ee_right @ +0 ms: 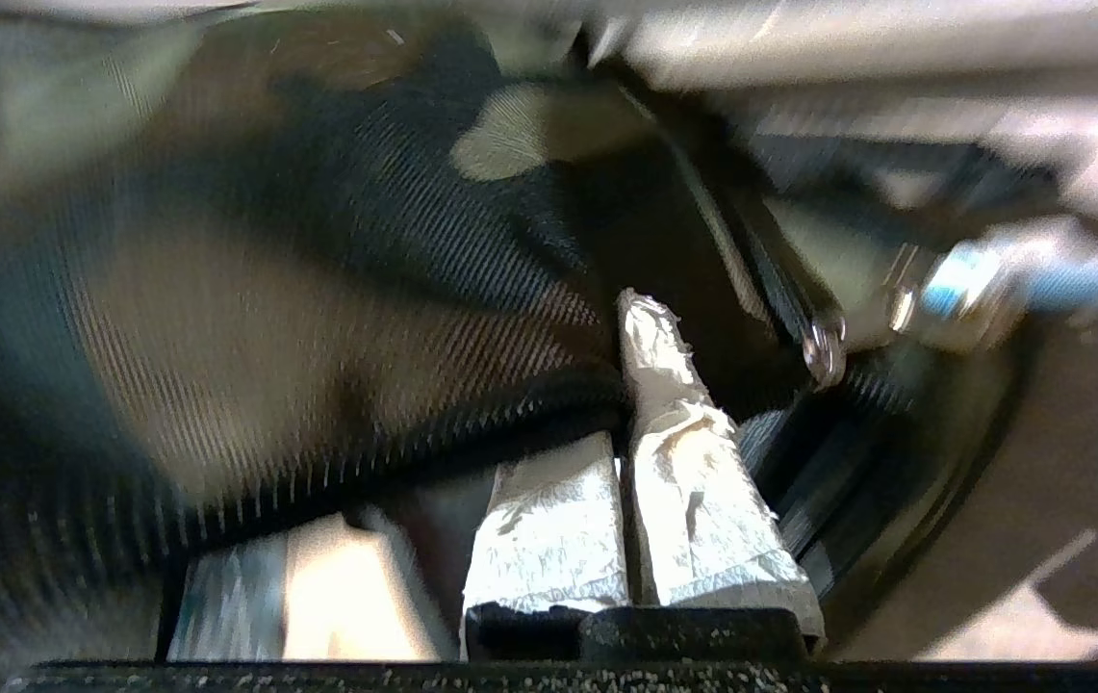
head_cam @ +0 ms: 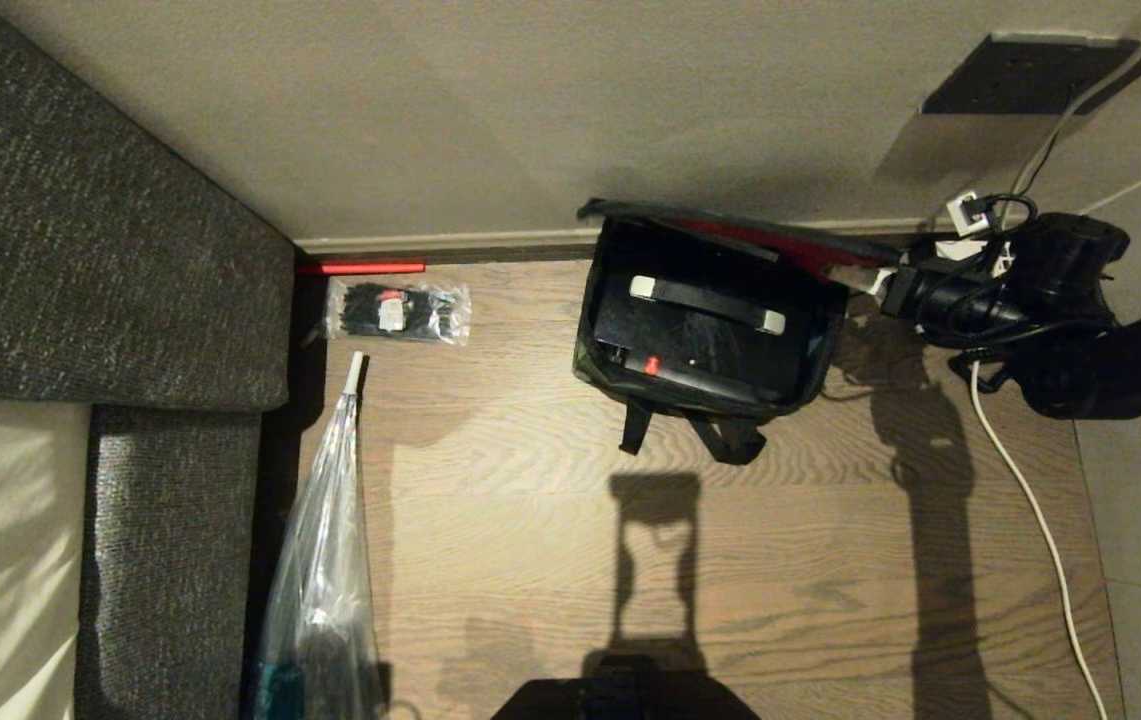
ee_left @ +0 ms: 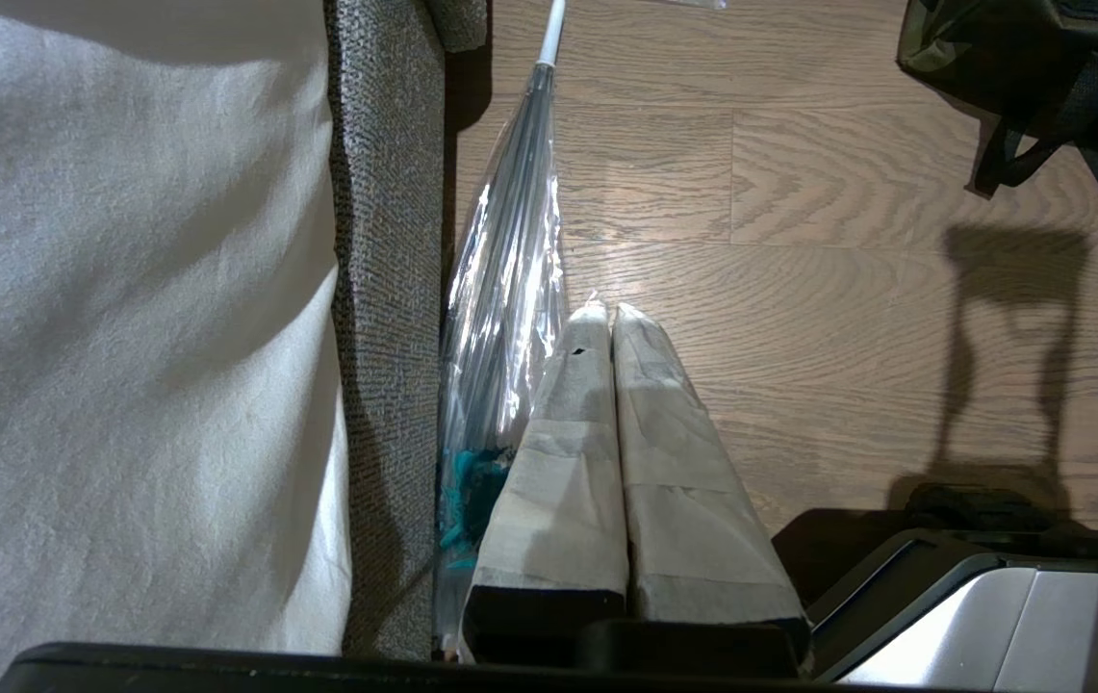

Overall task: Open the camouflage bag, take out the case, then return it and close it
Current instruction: Close the top of the storage box

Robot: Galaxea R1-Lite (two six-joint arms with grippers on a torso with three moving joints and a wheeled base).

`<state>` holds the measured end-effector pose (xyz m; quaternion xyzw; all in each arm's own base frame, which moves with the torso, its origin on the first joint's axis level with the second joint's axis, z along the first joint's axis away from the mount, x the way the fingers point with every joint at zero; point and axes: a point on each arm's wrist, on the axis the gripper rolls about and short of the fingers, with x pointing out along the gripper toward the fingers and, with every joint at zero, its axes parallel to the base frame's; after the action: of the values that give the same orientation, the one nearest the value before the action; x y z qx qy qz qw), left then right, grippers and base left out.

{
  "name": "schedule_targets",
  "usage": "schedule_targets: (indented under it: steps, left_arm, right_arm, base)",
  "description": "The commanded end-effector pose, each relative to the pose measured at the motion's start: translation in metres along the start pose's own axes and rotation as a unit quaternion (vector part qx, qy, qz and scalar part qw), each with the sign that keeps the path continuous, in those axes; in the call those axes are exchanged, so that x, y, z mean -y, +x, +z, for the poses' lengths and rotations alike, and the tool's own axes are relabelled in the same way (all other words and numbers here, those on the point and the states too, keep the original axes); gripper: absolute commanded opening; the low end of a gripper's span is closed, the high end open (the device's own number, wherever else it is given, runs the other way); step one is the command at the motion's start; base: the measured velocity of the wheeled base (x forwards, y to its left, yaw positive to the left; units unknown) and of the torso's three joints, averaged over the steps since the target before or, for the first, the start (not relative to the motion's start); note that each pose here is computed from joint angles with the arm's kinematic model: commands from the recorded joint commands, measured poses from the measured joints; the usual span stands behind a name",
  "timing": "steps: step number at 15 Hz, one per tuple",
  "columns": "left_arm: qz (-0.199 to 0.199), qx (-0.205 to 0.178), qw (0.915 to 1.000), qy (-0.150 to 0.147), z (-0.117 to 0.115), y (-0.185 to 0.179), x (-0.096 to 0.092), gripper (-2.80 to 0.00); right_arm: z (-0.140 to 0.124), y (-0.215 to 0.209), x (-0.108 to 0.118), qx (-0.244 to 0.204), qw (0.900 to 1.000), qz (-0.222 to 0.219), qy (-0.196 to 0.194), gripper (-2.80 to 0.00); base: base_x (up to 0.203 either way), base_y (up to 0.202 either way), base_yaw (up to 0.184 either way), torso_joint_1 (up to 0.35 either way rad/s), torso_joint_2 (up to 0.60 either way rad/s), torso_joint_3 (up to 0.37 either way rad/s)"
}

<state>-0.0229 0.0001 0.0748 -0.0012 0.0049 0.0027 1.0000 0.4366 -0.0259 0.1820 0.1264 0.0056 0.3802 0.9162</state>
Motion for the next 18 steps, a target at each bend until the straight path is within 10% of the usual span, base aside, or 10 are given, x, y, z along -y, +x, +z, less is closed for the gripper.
schedule_targets:
  steps: [1,3,4,13,18]
  left_arm:
    - [0.000,0.000,1.0000,0.000,0.000,0.000,0.000,-2.80]
    - [0.000,0.000,1.0000,0.000,0.000,0.000,0.000,-2.80]
    - [0.000,0.000,1.0000,0.000,0.000,0.000,0.000,-2.80]
    - [0.000,0.000,1.0000,0.000,0.000,0.000,0.000,-2.80]
    - [0.000,0.000,1.0000,0.000,0.000,0.000,0.000,-2.80]
  right_arm:
    - [-0.010,-0.013,-0.014,-0.025,1.000,0.011,0.000,-2.80]
    - [-0.025,-0.023,-0.021,-0.048,0.999,0.012,0.011,-2.80]
    - [-0.031,-0.027,-0.024,-0.058,0.998,0.015,0.018,0.00]
    - [-0.088,-0.077,-0.066,-0.203,0.976,0.077,0.016,0.00]
    - [-0.059,-0.107,-0.102,-0.218,0.969,0.105,0.054,0.00]
  base:
    - [0.000,0.000,0.000,0.000,0.00,0.000]
    - [0.000,0.000,0.000,0.000,0.00,0.000]
    - [0.000,0.000,0.000,0.000,0.00,0.000]
    - [0.000,0.000,0.000,0.000,0.00,0.000]
    - [0.000,0.000,0.000,0.000,0.00,0.000]
